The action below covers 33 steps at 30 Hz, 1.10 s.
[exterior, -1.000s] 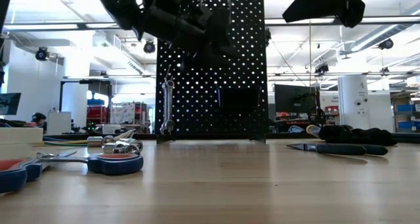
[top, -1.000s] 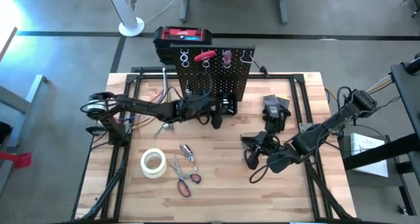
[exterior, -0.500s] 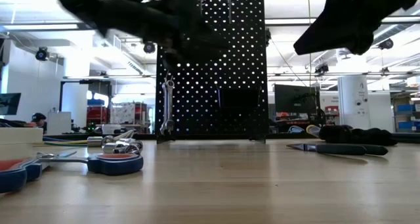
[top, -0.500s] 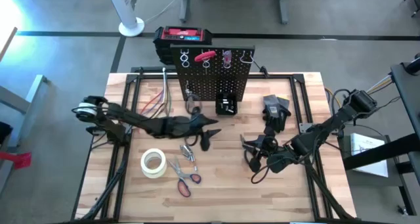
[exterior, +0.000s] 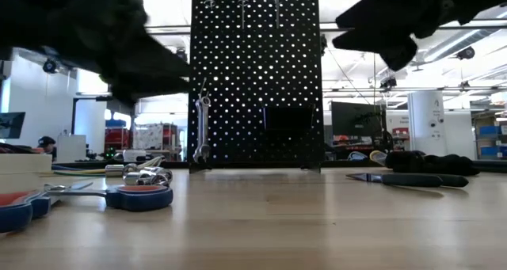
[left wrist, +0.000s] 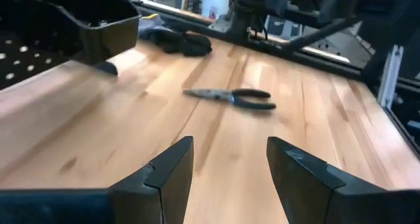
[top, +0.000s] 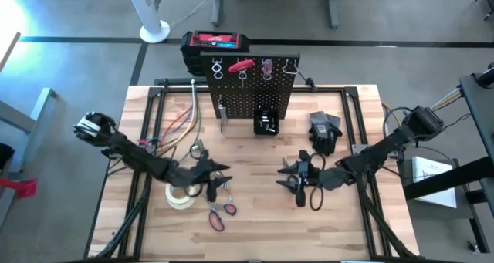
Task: Hang tools onto peg board
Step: Put the extension bar into the black bin on the peg board
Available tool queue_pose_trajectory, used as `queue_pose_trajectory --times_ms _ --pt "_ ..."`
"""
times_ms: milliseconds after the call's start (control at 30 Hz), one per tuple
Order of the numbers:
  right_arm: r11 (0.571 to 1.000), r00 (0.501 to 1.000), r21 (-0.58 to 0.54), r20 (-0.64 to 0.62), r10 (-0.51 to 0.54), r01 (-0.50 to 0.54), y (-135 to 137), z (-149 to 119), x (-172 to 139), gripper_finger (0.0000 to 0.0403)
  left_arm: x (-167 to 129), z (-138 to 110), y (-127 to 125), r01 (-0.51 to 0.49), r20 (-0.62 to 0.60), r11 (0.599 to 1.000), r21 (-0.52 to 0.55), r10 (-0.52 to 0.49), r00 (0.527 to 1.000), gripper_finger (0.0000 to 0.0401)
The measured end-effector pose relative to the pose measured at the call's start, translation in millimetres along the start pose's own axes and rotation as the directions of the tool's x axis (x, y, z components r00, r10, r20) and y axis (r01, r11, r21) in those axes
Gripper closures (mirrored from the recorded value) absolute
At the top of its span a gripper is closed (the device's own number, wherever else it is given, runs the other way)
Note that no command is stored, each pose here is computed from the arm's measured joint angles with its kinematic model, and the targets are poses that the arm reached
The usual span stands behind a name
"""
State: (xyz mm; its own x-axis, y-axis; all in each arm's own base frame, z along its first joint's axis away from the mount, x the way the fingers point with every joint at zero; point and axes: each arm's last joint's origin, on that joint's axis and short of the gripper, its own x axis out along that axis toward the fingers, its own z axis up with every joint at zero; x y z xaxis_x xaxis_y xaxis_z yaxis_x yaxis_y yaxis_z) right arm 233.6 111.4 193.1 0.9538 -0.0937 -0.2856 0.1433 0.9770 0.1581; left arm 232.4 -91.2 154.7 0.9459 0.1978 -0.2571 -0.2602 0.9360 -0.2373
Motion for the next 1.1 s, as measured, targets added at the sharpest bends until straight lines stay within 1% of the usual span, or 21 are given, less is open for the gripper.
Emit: queue_pose_trajectory --times_ms 67,167,267,333,400,433,533,600,700,767,933,1000,1100 --pt "0.999 1.000 -0.034 -0.007 0.002 -0.002 0.2 -3.0 7.7 0.0215 -8.8 -6.2 -3.9 -0.004 0.004 1.000 0.006 0.004 1.000 0.0217" --pt "0.998 1.000 -0.067 -0.013 0.014 -0.015 2.4 -5.7 27.7 0.0192 -14.4 -12.4 -6.5 0.023 -0.021 0.999 0.022 -0.022 1.000 0.0217" --pt "0.996 1.000 -0.087 -0.021 -0.016 0.014 5.0 -8.8 50.4 0.0172 -14.4 -19.5 -3.2 0.002 -0.060 1.000 -0.010 -0.002 0.998 0.0217" --pt "0.998 0.998 -0.053 -0.037 -0.044 0.042 4.3 -11.1 66.0 0.0162 -13.8 -25.8 0.9 -0.041 -0.100 0.998 -0.045 0.037 0.994 0.0217" --pt "0.996 0.996 0.045 -0.042 -0.075 0.077 2.8 -11.0 86.1 0.0156 -16.5 -33.2 7.9 -0.101 -0.135 0.993 -0.058 0.093 0.986 0.0217" --pt "0.993 0.996 0.086 -0.051 -0.072 0.076 1.9 -11.9 95.1 0.0155 -17.2 -35.6 10.4 -0.121 -0.148 0.991 -0.063 0.111 0.983 0.0217" --pt "0.990 0.994 0.122 -0.091 -0.058 0.068 2.1 -19.1 123.1 0.0155 -21.4 -43.3 19.1 -0.148 -0.182 0.988 -0.040 0.138 0.973 0.0217" --pt "0.989 0.991 0.117 -0.111 -0.072 0.085 2.8 -24.9 138.1 0.0161 -22.3 -45.3 20.6 -0.140 -0.197 0.989 -0.040 0.130 0.972 0.0217" --pt "0.988 0.991 0.124 -0.104 -0.083 0.096 6.7 -26.2 160.8 0.0171 -23.2 -46.0 21.7 -0.122 -0.219 0.991 -0.051 0.108 0.970 0.0217" --pt "0.987 0.991 0.127 -0.101 -0.090 0.103 10.0 -25.3 176.0 0.0177 -24.0 -48.6 23.8 -0.134 -0.251 0.990 -0.054 0.116 0.961 0.0220" --pt "0.986 0.970 0.072 -0.199 -0.137 0.154 15.1 -30.0 204.3 0.0187 -24.8 -56.6 31.7 -0.212 -0.316 0.971 -0.106 0.169 0.934 0.0237" --pt "0.984 0.957 0.041 -0.244 -0.158 0.173 16.2 -32.2 211.1 0.0187 -24.9 -58.7 32.3 -0.220 -0.339 0.967 -0.131 0.165 0.926 0.0243" --pt "0.983 0.948 0.008 -0.266 -0.175 0.184 18.6 -33.0 218.2 0.0185 -23.2 -59.3 30.4 -0.205 -0.347 0.965 -0.163 0.139 0.928 0.0246"
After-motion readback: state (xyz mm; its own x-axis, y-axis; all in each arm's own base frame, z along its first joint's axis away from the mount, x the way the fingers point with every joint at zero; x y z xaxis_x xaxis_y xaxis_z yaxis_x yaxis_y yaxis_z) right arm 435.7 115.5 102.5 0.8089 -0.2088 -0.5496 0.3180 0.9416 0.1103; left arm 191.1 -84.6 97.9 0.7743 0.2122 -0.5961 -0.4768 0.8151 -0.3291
